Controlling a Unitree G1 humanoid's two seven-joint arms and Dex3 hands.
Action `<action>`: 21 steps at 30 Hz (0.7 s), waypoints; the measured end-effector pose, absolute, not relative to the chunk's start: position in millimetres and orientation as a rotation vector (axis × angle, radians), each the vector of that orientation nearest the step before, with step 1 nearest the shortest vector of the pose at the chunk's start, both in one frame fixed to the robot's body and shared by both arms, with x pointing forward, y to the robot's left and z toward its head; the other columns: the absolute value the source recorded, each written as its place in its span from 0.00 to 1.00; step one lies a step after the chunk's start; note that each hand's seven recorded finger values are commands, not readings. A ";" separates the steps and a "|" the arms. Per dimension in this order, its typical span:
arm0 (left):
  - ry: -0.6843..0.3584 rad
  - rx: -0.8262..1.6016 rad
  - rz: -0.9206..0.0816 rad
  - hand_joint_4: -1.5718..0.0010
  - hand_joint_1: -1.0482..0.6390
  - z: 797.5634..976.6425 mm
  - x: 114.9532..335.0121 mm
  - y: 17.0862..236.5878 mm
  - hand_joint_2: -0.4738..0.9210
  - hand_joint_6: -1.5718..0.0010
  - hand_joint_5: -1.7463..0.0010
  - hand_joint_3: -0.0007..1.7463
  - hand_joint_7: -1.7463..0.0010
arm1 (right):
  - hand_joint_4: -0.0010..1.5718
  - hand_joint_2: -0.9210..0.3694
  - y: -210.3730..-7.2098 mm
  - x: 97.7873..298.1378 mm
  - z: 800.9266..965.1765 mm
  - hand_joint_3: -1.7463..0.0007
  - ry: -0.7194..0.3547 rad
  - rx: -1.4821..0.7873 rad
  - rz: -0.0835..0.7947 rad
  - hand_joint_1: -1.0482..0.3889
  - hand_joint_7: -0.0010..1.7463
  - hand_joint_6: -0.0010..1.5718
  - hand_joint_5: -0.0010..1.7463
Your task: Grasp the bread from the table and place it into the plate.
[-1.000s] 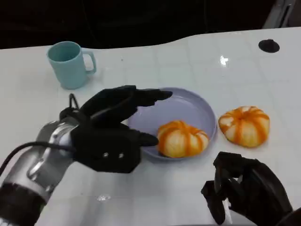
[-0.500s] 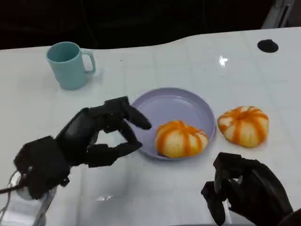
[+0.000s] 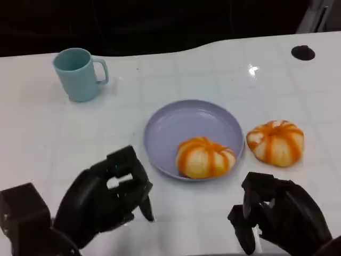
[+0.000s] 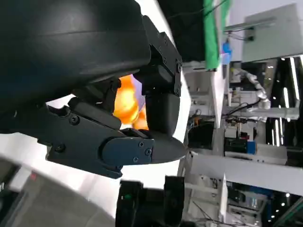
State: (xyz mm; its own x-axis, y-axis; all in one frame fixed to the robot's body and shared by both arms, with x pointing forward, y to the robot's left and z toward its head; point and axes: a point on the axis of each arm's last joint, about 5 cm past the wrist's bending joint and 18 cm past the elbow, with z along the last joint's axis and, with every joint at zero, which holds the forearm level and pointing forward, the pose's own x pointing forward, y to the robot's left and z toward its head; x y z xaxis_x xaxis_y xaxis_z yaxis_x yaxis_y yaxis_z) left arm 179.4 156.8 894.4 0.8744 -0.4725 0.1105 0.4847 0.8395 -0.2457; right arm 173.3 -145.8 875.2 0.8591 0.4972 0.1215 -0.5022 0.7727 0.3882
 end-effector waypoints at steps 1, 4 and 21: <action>-0.019 -0.301 -0.512 0.46 0.28 892.2 177.5 156.9 1.00 0.61 0.00 0.27 0.00 | 0.77 0.17 -145.7 173.6 875.4 0.69 -0.013 0.424 0.542 0.06 0.86 0.66 0.94; 0.040 -0.371 -0.530 0.46 0.28 888.1 173.4 157.0 1.00 0.60 0.00 0.27 0.00 | 0.77 0.17 -145.5 174.1 875.6 0.69 -0.014 0.423 0.543 0.06 0.85 0.66 0.94; 0.102 -0.487 -0.570 0.42 0.26 879.1 167.8 154.3 1.00 0.57 0.00 0.27 0.00 | 0.75 0.12 -146.3 172.1 873.7 0.75 -0.014 0.420 0.541 0.05 0.87 0.65 0.97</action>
State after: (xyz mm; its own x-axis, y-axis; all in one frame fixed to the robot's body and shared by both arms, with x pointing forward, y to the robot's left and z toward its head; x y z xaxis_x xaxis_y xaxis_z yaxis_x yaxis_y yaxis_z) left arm 167.8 154.3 879.1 0.8403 -0.5406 0.0401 0.4934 0.7322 -0.4694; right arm 172.1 -146.3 873.7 0.8591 0.4969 0.1225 -0.5028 0.7746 0.3837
